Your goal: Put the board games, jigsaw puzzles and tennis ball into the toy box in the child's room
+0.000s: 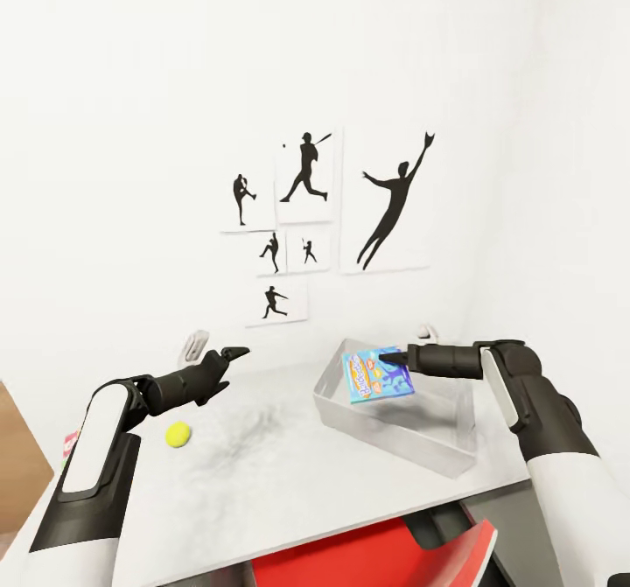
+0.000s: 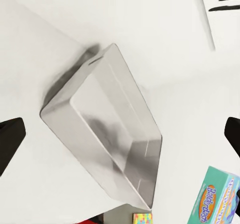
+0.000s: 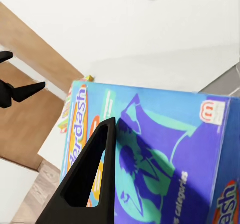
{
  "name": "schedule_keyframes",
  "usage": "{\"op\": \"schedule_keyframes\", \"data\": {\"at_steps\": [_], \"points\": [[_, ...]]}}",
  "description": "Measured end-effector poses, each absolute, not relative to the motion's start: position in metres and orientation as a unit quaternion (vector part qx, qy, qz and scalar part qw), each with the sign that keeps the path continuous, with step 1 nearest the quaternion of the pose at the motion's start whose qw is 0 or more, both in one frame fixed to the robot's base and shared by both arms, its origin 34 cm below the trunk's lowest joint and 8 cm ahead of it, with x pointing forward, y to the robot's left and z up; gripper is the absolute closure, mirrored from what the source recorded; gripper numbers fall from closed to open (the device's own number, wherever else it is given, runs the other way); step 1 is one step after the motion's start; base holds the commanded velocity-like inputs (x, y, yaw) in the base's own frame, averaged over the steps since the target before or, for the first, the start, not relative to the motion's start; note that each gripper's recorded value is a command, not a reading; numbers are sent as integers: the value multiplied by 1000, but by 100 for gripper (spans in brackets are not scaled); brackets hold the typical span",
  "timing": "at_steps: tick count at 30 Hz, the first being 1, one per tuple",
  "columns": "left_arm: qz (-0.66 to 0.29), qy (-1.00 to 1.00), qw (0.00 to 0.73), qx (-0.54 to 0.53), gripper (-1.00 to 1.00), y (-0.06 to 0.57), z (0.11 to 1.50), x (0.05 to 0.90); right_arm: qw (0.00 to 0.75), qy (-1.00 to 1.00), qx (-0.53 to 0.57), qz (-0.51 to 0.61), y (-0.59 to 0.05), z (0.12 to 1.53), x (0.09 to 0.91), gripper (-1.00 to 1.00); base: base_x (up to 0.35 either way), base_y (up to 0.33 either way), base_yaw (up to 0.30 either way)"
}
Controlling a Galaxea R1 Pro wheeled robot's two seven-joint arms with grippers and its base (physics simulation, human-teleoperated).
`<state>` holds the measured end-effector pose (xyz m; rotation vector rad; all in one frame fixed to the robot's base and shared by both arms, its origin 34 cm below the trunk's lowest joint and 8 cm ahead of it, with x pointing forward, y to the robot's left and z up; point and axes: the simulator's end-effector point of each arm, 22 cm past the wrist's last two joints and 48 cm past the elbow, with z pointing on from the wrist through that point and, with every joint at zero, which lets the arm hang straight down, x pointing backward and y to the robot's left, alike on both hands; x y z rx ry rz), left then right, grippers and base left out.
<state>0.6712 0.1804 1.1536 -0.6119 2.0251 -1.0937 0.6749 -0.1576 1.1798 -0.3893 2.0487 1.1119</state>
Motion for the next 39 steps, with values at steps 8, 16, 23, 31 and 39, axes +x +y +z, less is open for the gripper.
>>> {"op": "schedule_keyframes", "data": {"at_steps": [8, 16, 23, 31, 39], "points": [[-426, 790, 370, -240, -100, 181, 1153, 671, 379, 802, -152, 435, -158, 1180, 675, 100, 15, -79, 160], [-425, 791, 370, -239, -100, 180, 1152, 671, 379, 803, -152, 435, -158, 1179, 675, 100, 3, -214, 31], [-425, 791, 370, -240, -100, 180, 1153, 671, 378, 804, -154, 433, -158, 1178, 675, 100, 0, -55, 5], [-425, 790, 370, -240, -100, 181, 1153, 671, 375, 809, -148, 428, -159, 1172, 676, 100, 0, -11, 1], [-426, 790, 370, -241, -100, 182, 1153, 672, 370, 811, -141, 430, -160, 1165, 674, 100, 0, -1, 0]]}}
